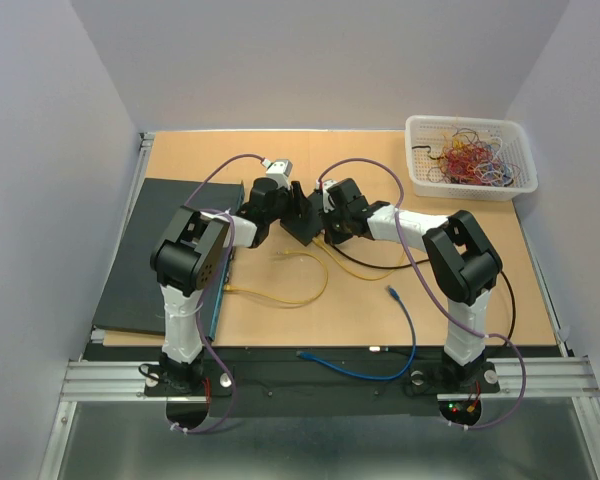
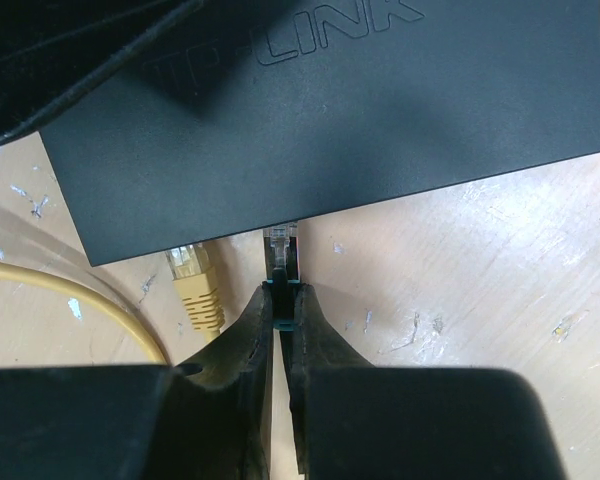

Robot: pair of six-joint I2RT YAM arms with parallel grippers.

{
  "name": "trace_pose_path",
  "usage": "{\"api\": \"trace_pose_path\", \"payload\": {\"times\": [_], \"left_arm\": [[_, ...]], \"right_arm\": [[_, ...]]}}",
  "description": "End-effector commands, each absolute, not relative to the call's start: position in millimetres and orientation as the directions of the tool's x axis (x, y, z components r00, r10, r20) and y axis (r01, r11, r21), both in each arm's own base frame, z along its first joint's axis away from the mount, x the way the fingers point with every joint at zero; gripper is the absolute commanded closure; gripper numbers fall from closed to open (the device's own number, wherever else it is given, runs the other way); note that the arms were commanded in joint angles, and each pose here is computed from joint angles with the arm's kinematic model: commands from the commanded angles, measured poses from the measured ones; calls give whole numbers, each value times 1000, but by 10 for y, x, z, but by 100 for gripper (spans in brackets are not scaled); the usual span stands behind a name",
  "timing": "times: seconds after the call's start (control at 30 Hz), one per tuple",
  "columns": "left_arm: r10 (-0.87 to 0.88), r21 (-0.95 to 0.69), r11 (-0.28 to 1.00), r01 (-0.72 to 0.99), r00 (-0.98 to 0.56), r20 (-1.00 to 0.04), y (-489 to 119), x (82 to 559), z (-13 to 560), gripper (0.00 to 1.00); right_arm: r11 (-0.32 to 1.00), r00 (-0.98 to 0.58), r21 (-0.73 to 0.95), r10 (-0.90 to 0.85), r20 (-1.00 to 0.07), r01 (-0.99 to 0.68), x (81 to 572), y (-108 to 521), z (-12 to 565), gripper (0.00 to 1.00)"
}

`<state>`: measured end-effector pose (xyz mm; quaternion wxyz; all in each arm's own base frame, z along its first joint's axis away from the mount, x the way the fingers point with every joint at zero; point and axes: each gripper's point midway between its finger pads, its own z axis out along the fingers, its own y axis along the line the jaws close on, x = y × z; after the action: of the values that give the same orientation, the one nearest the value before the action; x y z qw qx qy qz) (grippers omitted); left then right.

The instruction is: Insert the plug into the switch port

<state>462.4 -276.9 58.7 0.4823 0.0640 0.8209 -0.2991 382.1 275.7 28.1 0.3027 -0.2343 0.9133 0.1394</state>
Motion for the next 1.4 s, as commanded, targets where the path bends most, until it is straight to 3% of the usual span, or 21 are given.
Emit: {"api": "trace_pose_path", "payload": {"times": [0.0,0.57,1.37], "left_arm": [[-180,-427,768,478,-478,-860,-2932,4682,821,43],[-198,-446,772,452,-496,-845,-2905,4651,742,44],[-197,-454,792,408,-533,-823,-2841,4583,494,46]], "right_arm": [[880,-710,92,-310,-633,-466,4002,2717,243,100],[855,-728,167,-296,-618,-490,3966,2771,281,100],[812,-680,128,-378,-628,-570,3856,3030,368,99]]}}
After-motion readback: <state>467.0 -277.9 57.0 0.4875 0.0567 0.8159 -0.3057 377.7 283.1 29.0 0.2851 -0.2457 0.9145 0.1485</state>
